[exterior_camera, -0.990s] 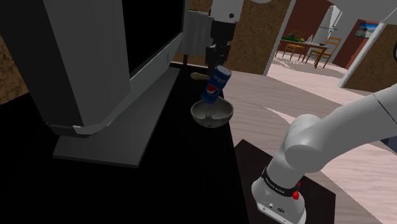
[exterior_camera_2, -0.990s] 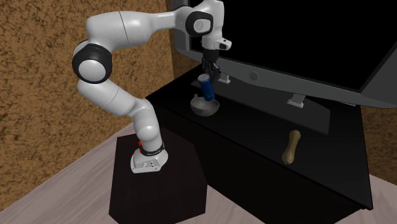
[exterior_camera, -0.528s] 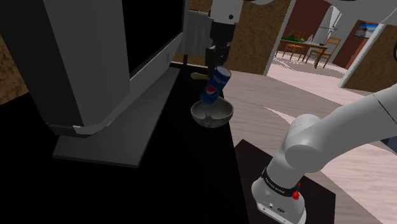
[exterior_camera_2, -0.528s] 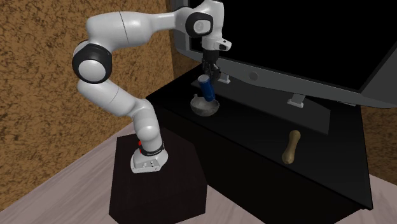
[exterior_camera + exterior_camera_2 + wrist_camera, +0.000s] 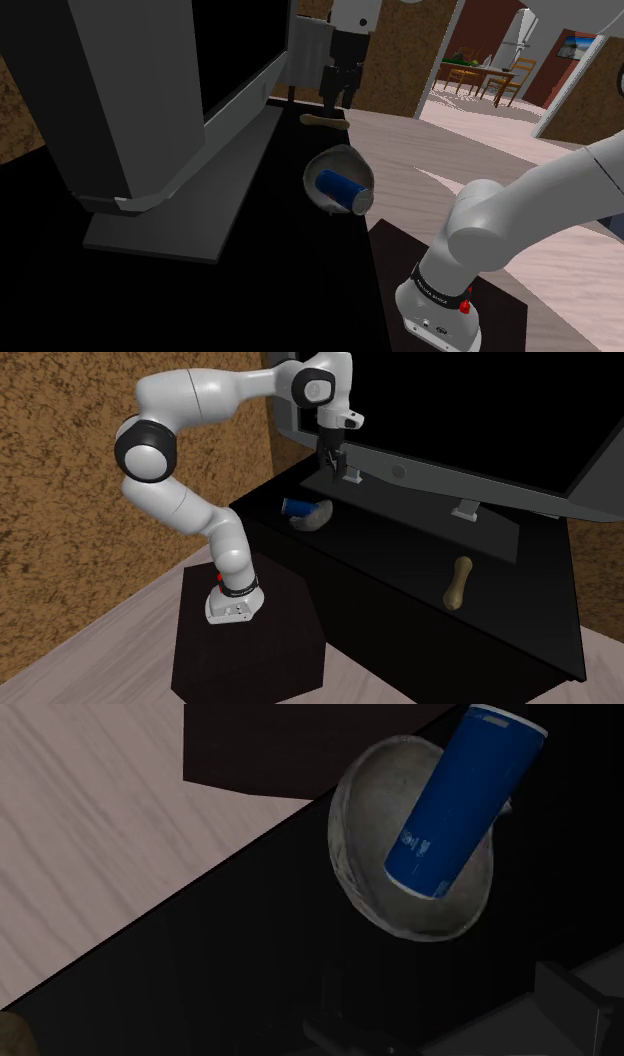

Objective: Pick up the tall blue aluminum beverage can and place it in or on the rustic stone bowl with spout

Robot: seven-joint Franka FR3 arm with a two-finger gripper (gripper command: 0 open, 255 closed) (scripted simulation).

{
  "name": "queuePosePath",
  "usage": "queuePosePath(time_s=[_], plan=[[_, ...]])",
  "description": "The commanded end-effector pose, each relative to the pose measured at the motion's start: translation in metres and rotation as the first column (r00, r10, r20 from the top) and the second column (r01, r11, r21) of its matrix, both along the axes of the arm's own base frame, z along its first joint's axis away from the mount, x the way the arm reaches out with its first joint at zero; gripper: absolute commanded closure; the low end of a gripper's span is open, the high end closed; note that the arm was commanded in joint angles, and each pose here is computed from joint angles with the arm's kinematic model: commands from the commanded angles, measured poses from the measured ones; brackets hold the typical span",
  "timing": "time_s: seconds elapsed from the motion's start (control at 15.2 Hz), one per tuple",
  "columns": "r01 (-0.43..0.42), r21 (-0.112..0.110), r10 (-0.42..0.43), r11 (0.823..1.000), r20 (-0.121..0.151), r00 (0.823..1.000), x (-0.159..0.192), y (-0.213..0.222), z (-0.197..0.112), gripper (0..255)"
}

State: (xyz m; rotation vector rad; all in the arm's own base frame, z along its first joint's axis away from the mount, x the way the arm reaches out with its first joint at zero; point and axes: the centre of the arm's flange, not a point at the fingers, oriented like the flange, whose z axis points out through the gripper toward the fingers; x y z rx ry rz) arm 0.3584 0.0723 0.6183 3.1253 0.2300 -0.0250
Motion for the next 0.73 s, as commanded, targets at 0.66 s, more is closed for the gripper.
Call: queuePosePath(time_s=[0.66], plan=[[0.000,0.000,0.000,1.000,0.000,1.000,0.000,-0.001,0.043,0]])
